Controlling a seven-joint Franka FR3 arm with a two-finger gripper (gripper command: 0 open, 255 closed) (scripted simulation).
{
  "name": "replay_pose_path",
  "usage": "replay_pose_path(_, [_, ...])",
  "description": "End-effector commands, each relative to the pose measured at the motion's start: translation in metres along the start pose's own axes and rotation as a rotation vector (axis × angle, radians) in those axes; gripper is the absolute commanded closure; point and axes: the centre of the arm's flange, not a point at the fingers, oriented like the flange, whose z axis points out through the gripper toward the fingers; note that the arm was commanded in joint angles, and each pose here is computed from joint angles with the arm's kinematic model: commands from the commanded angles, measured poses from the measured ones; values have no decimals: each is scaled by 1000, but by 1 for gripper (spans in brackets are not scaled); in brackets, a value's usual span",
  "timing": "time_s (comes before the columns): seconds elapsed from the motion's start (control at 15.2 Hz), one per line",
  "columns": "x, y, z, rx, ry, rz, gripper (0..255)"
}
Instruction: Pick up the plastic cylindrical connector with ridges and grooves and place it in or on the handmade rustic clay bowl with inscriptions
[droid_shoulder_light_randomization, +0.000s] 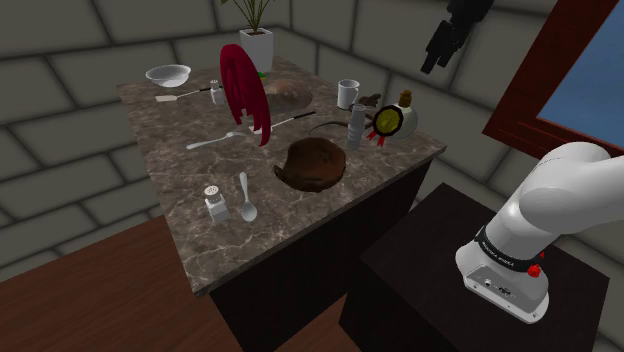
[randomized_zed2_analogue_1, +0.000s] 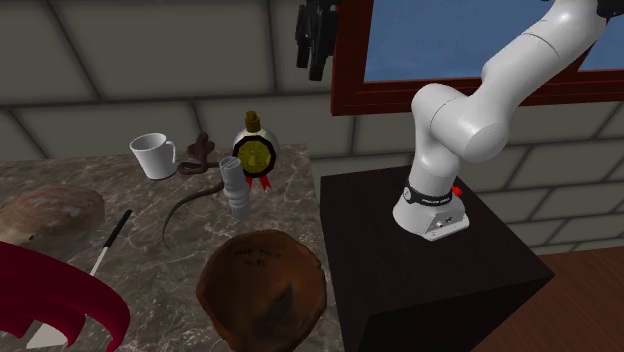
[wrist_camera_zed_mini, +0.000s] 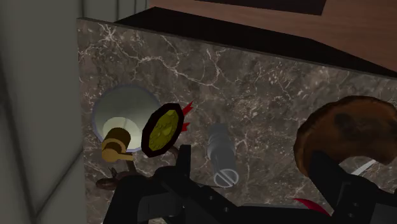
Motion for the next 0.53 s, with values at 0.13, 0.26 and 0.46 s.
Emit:
replay_pose_path(0.13, [22,-3,19,-9,-21,1,0])
replay_pose_path(0.26, [43,-6,38,-17,-42,3,0])
replay_pose_path(0.46, [74,-10,68,-30,-74,5,0])
